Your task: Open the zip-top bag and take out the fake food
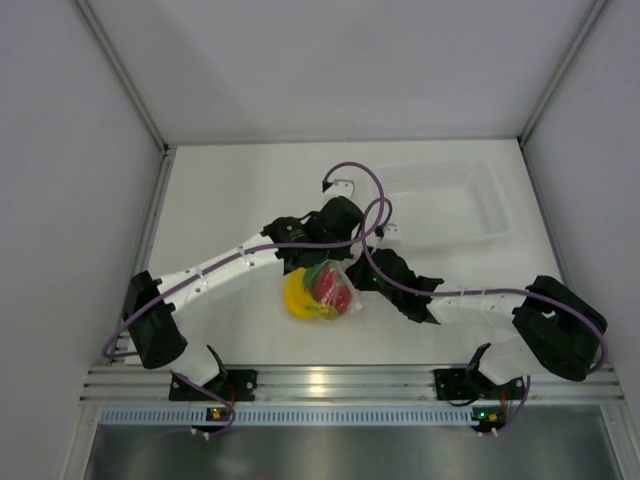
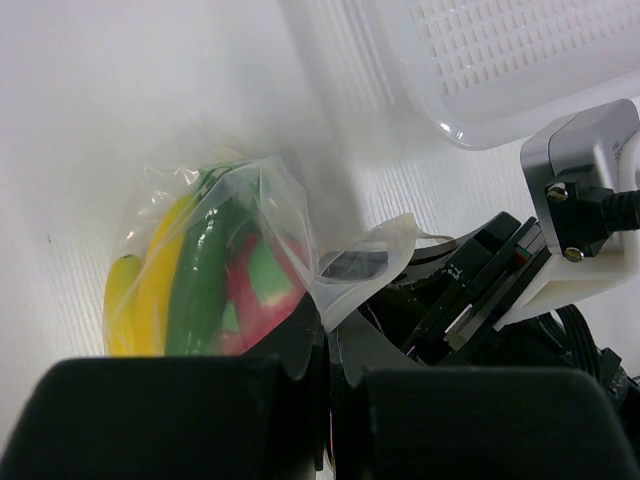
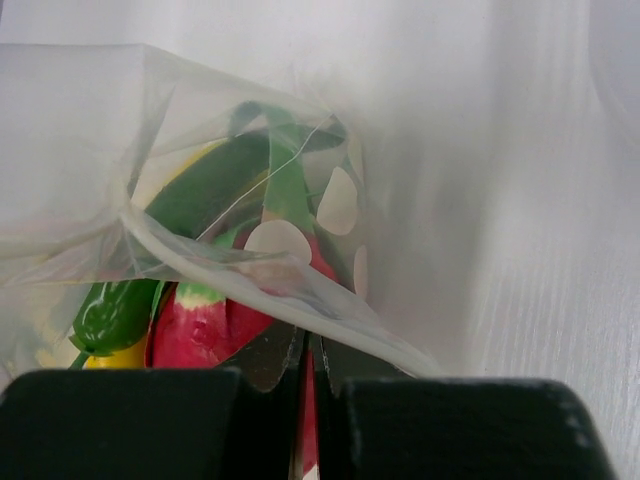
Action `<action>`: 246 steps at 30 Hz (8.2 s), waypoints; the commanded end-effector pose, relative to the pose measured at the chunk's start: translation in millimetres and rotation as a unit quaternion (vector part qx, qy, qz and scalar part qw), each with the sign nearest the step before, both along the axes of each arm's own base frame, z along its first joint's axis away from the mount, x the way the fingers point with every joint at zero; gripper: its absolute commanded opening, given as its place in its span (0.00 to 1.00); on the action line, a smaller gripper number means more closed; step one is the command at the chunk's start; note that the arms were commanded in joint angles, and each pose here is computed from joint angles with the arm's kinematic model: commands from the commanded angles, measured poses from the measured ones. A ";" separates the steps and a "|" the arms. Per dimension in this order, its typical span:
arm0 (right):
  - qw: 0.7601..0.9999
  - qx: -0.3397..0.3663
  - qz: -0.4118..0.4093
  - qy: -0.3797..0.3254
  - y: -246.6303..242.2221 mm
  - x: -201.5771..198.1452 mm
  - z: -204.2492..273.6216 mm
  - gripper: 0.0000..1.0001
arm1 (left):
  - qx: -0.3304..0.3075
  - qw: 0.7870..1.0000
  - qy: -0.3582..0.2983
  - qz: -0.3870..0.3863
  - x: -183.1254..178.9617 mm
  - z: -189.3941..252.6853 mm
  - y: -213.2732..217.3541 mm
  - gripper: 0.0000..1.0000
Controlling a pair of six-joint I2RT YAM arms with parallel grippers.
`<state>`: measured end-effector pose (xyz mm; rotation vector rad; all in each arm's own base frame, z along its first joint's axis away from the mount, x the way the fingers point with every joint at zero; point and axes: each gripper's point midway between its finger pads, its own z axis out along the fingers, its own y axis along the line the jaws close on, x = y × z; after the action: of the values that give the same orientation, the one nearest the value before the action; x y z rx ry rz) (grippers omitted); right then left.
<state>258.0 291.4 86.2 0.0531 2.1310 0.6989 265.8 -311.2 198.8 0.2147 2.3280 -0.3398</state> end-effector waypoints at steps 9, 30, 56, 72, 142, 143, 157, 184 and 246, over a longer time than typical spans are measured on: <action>0.998 -0.049 0.019 -0.038 -11.1 0.6 39.4 0.00 | -0.012 0.999 -0.030 0.010 10.3 11.3 -5.4 0.00; 0.988 0.017 0.155 -0.025 43.3 -41.7 62.8 0.73 | -0.041 0.999 -0.034 0.012 8.2 18.5 -8.1 0.00; 0.996 -0.044 0.083 0.003 72.7 -39.1 36.1 0.84 | -0.054 0.997 -0.047 0.025 3.6 16.2 5.4 0.00; 0.982 0.017 0.184 -0.044 110.5 -68.8 76.7 0.76 | -0.086 0.995 -0.050 0.014 0.6 27.8 -1.8 0.00; 0.985 -0.112 0.134 -0.009 84.7 -32.9 16.5 0.08 | -0.044 0.996 -0.055 0.052 1.9 -3.7 33.7 0.00; 0.983 -0.122 0.136 -0.002 79.8 -36.3 13.4 0.08 | -0.044 0.996 -0.056 0.048 1.4 -3.2 32.9 0.00; 0.967 -0.187 0.168 0.042 76.7 -45.7 -18.6 0.39 | -0.055 0.997 -0.049 0.036 0.1 -0.4 24.7 0.00; 0.929 -0.306 0.147 0.147 57.6 -59.7 -144.4 0.99 | -0.049 0.997 -0.053 0.036 -2.0 -1.2 31.2 0.00; 0.998 -0.047 0.022 -0.038 36.4 8.8 137.7 0.00 | -0.137 0.989 -0.061 -0.015 -17.3 -2.0 4.9 0.00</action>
<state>244.1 292.4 140.2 -0.1795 2.3009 0.3652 256.7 -282.3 178.1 0.1011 2.1921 -0.4875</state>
